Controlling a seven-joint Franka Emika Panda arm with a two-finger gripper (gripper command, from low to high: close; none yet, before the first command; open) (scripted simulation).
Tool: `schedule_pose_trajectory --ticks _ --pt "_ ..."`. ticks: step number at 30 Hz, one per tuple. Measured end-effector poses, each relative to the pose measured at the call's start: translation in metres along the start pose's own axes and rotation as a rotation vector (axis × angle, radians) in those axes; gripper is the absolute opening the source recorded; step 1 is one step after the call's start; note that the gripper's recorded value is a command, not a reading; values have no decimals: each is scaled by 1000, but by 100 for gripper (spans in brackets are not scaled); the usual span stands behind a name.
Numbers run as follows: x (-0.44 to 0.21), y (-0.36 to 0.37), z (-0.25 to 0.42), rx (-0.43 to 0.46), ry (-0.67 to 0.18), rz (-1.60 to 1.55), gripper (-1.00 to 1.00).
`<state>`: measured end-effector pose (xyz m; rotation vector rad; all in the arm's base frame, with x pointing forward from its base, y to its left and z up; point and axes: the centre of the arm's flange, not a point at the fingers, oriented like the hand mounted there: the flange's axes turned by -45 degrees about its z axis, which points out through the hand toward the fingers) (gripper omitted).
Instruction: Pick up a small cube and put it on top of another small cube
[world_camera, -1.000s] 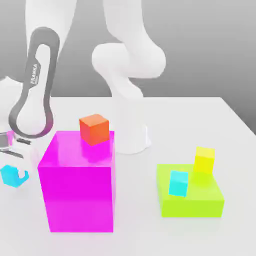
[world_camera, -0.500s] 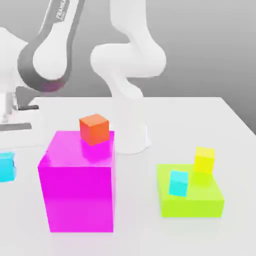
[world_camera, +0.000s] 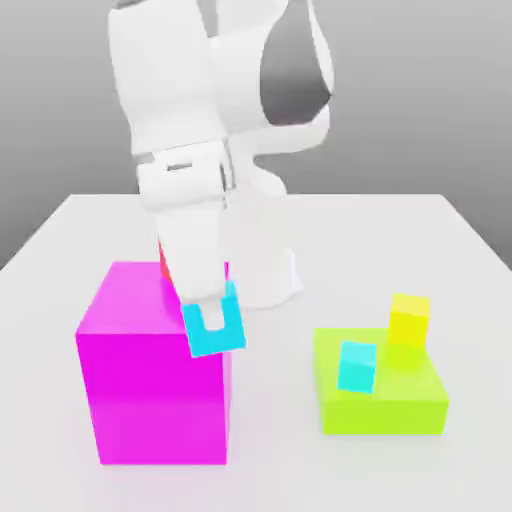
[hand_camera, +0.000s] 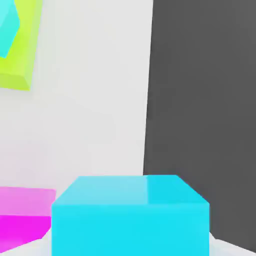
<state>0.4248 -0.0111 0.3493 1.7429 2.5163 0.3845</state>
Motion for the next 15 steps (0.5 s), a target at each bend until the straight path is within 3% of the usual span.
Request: schedule_pose_trajectory --ticks 6,11,12,15 --pt "92 -14 24 133 10 -522 -100" --pt "152 -46 96 254 22 -894 -100" --pt "154 -50 106 260 22 -912 100" --pt "154 -50 106 260 22 -912 100"
